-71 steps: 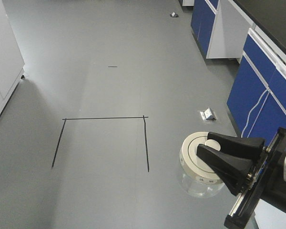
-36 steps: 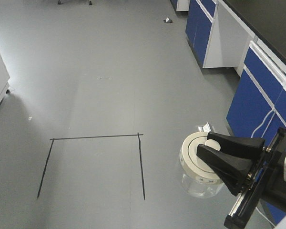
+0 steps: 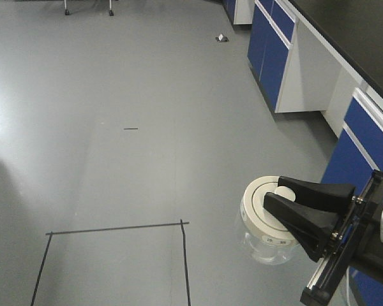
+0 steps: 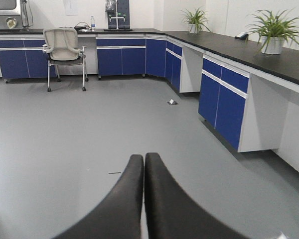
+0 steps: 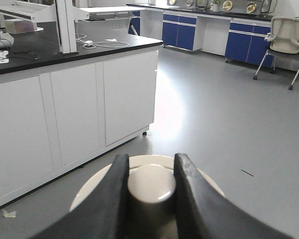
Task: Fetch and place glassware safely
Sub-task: 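Drive the base away from the bench holding the jar, then drive and turn the base toward the counter with the socket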
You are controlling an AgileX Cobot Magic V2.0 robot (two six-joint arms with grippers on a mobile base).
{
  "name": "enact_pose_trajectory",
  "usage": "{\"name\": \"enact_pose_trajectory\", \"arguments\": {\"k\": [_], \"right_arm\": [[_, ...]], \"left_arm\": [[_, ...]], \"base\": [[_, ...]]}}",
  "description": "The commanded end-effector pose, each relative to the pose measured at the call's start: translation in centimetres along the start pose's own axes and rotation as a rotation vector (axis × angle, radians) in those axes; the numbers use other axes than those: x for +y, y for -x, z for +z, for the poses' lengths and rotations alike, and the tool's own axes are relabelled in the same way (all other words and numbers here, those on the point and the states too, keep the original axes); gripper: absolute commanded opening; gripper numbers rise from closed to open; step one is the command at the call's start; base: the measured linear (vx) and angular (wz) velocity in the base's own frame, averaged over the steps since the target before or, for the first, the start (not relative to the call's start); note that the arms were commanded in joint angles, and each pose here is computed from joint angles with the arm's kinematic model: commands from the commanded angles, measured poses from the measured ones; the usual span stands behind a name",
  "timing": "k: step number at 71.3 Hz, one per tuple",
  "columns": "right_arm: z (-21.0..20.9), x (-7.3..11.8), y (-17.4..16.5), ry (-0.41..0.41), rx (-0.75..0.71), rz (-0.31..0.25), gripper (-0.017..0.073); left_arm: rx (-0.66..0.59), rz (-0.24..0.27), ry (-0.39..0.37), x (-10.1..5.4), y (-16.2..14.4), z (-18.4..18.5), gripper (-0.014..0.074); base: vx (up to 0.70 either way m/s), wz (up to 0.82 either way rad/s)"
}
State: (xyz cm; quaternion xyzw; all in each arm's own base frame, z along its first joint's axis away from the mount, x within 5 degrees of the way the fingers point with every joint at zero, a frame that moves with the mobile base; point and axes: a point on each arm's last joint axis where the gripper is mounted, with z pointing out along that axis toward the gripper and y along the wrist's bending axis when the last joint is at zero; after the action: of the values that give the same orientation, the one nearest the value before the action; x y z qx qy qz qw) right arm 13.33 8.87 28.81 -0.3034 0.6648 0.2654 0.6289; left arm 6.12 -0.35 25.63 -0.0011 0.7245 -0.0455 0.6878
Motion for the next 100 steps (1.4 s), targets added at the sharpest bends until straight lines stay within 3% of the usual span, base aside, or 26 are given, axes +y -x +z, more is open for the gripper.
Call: {"name": "enact_pose_trajectory", "arguments": {"k": [1, 100], "right_arm": [[-0.13, 0.18, 1.54, 0.022, -0.081, 0.019, -0.0001], [-0.13, 0.17, 1.54, 0.021, -0.081, 0.02, -0.0001]], "left_arm": [[-0.087, -0.017, -0.018, -0.19, 1.55, -0.11, -0.0007], [-0.087, -0.017, -0.018, -0.19, 1.55, -0.11, -0.0007]], "base": [[0.53, 0.06], [0.62, 0.04]]}}
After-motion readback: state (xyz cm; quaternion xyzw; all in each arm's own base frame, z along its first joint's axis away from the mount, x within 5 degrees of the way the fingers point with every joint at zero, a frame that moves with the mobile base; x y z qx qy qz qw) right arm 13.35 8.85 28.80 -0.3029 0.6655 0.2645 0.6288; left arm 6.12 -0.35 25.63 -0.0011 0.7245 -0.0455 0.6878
